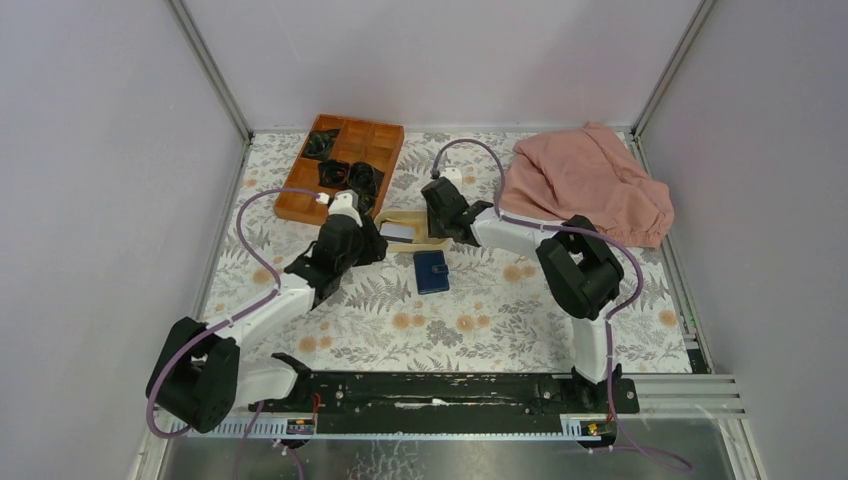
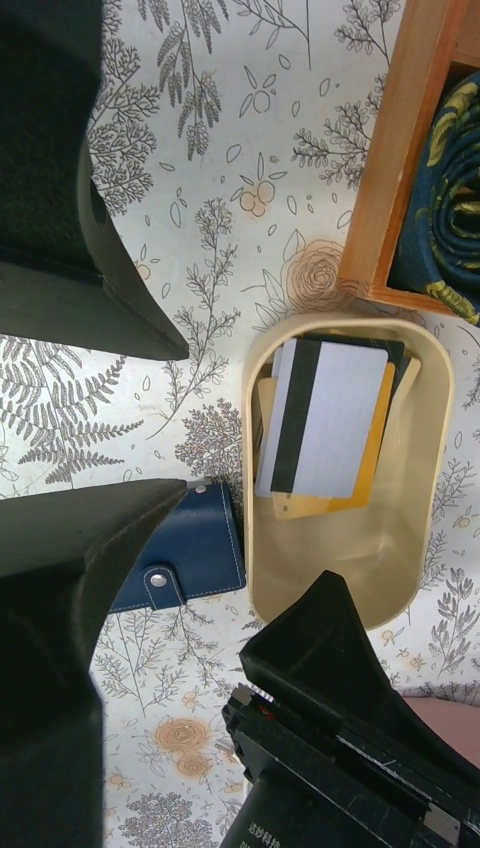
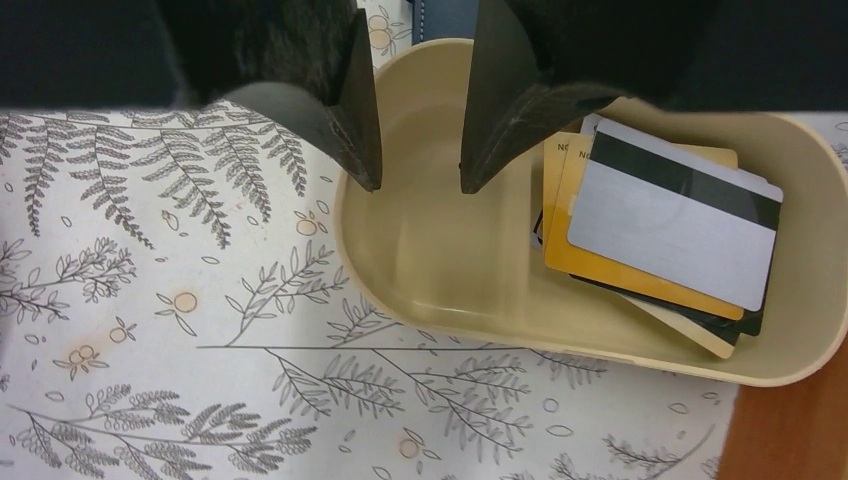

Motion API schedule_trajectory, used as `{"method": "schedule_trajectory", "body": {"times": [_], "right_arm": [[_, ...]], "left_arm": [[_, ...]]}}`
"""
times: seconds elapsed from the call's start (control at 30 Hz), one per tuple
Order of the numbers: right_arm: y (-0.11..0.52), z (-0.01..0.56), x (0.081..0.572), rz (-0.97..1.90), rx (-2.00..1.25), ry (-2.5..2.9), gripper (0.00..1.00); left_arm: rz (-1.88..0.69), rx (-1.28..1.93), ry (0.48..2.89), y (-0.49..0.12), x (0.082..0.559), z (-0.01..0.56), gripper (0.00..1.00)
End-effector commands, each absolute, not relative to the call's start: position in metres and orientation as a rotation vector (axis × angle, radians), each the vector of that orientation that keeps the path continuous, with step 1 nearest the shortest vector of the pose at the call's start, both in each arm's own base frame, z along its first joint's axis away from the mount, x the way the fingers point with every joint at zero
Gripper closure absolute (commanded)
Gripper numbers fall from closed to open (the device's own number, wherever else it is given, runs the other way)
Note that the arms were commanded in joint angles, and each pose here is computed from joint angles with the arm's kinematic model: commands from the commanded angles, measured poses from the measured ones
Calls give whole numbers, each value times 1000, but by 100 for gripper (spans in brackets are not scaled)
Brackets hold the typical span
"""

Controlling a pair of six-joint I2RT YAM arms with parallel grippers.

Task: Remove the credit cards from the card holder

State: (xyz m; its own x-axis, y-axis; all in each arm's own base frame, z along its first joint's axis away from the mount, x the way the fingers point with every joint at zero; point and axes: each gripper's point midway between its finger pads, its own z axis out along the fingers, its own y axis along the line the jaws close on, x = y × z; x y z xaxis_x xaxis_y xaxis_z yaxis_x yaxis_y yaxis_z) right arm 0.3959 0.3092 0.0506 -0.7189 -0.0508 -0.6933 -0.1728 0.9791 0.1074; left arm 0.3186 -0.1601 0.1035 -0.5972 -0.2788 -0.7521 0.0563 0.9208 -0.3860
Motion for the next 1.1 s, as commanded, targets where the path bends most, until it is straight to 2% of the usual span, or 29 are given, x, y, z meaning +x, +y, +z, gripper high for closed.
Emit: {"method": "schedule_trajectory", "body": {"times": [0.0, 0.33, 0.4, 0.43, 0.47, 0.5, 0.57, 0.6, 0.63, 0.67, 0.7, 0.73, 0.77, 0.8, 0.87, 1.07], "right_arm": [[294, 46, 398, 179, -104, 2381, 58], [272, 68, 408, 163, -68, 2343, 55], [275, 84, 404, 203, -73, 2308, 53], [277, 92, 403, 229, -76, 2281, 53], [280, 101, 399, 261, -84, 2256, 53], [282, 109, 396, 289, -92, 2236, 52], [288, 124, 387, 330, -118, 2196, 51], [290, 130, 383, 340, -136, 2180, 50], [292, 133, 377, 338, -160, 2173, 49], [295, 134, 371, 329, -187, 2172, 49], [299, 132, 363, 311, -225, 2175, 48], [302, 128, 355, 274, -263, 2177, 47], [305, 124, 348, 228, -293, 2174, 46], [306, 118, 341, 176, -318, 2177, 46], [307, 103, 329, 129, -328, 2211, 46], [308, 70, 304, 226, -314, 2302, 40]], "left_arm": [[-467, -148, 2132, -155, 318, 109, 46], [-497, -173, 2119, -156, 317, 109, 44], [-544, -176, 2103, -161, 315, 112, 36], [-576, -178, 2091, -165, 315, 114, 25], [-603, -187, 2086, -168, 313, 114, 9], [-635, -198, 2082, -171, 312, 114, 1], [-699, -200, 2084, -178, 307, 110, 0], [-726, -190, 2087, -182, 305, 108, 2], [-740, -175, 2094, -186, 303, 106, 11], [-745, -155, 2102, -191, 301, 104, 27], [-750, -139, 2110, -196, 299, 103, 49], [-752, -130, 2118, -199, 297, 100, 77], [-762, -120, 2123, -204, 296, 98, 96], [-774, -107, 2133, -208, 295, 95, 100], [-815, -91, 2148, -218, 293, 89, 100], [-922, -59, 2176, -247, 286, 75, 100]]}}
